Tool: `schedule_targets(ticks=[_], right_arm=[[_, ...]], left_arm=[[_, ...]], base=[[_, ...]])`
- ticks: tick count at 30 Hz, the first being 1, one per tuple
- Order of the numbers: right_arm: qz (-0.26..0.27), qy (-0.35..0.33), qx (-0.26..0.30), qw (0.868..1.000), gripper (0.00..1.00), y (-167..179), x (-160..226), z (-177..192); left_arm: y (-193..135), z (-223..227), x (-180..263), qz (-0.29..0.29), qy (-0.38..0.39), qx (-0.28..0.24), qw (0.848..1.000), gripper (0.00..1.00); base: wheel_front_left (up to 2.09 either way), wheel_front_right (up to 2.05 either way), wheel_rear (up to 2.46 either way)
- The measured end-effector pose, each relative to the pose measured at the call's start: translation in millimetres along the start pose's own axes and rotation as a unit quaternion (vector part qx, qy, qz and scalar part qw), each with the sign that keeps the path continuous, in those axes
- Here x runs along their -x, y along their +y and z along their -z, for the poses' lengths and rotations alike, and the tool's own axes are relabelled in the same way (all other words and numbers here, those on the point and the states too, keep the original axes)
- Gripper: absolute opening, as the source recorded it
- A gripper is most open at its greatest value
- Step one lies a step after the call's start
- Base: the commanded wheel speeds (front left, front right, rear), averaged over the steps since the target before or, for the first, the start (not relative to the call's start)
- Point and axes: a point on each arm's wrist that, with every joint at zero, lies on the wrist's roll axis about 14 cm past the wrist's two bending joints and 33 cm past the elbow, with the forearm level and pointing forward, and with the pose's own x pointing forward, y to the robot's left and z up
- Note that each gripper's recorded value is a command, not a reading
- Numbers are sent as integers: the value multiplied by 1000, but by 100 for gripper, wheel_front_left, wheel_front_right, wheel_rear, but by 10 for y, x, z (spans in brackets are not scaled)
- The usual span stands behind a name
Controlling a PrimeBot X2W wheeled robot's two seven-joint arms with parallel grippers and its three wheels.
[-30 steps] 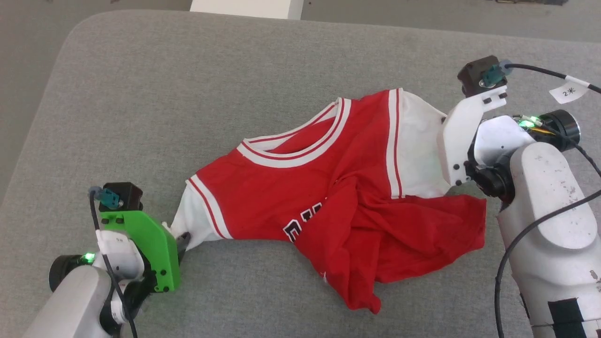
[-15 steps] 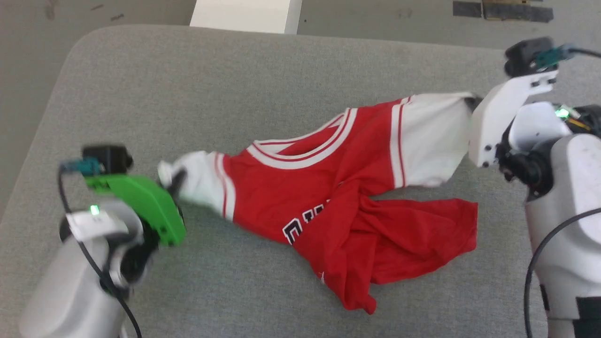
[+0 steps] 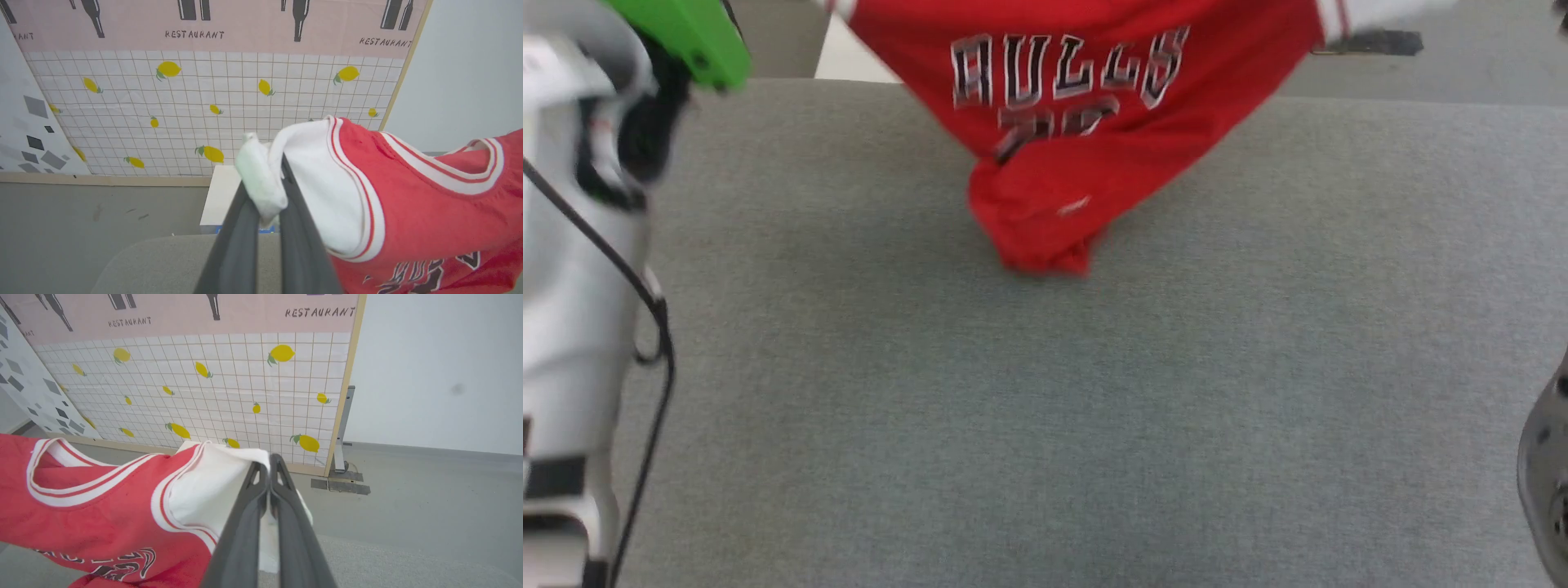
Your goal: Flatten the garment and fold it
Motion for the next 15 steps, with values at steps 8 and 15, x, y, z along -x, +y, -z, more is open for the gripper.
schedule_targets(ticks=[8,15], right_arm=[[49,-159,13,986,0,-229,66,-1046],[68,-189,3,980,0,-411,-62,-1113]], left_arm=[[-58,-830,-486,-5,-124,-26,992,0],[-77,-937,-788,-6,-167,-29,985,0]], base=[[0,0,0],[0,0,0]])
